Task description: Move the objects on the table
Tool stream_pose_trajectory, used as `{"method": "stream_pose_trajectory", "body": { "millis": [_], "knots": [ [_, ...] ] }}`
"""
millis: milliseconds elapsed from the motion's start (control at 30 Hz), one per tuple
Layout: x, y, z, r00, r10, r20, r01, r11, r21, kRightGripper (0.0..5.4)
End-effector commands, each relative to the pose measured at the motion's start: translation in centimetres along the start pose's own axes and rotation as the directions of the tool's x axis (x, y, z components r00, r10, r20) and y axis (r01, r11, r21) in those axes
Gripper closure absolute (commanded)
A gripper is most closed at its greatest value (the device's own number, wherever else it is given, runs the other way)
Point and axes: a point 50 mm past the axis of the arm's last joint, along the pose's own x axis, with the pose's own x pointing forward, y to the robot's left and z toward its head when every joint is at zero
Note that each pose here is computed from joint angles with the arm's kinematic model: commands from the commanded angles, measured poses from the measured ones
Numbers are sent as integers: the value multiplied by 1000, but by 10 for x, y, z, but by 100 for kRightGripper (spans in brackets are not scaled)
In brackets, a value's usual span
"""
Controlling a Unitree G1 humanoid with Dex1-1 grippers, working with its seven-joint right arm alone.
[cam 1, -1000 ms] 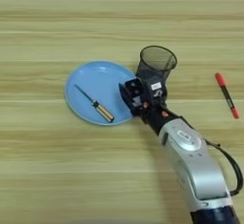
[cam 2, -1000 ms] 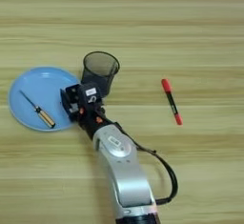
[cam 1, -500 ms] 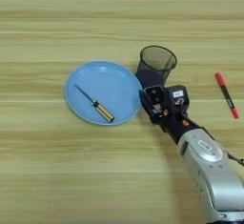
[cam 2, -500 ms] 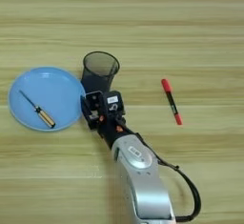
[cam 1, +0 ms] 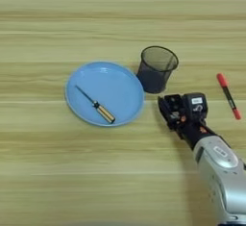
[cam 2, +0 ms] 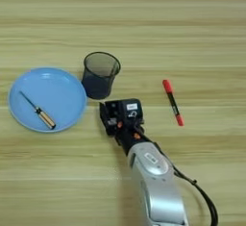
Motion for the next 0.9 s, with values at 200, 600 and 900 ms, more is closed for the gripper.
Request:
{"method": "stream_pose_trajectory", "body": {
  "millis": [200, 600, 900],
  "knots": [
    [14, -18, 20, 993, -65, 101, 69, 997, -36, 294],
    [25, -32, 12, 992, -105, 70, 105, 994, 5, 294],
    [34, -39, 5, 991, -124, 49, 123, 992, 28, 294]
  ]
}}
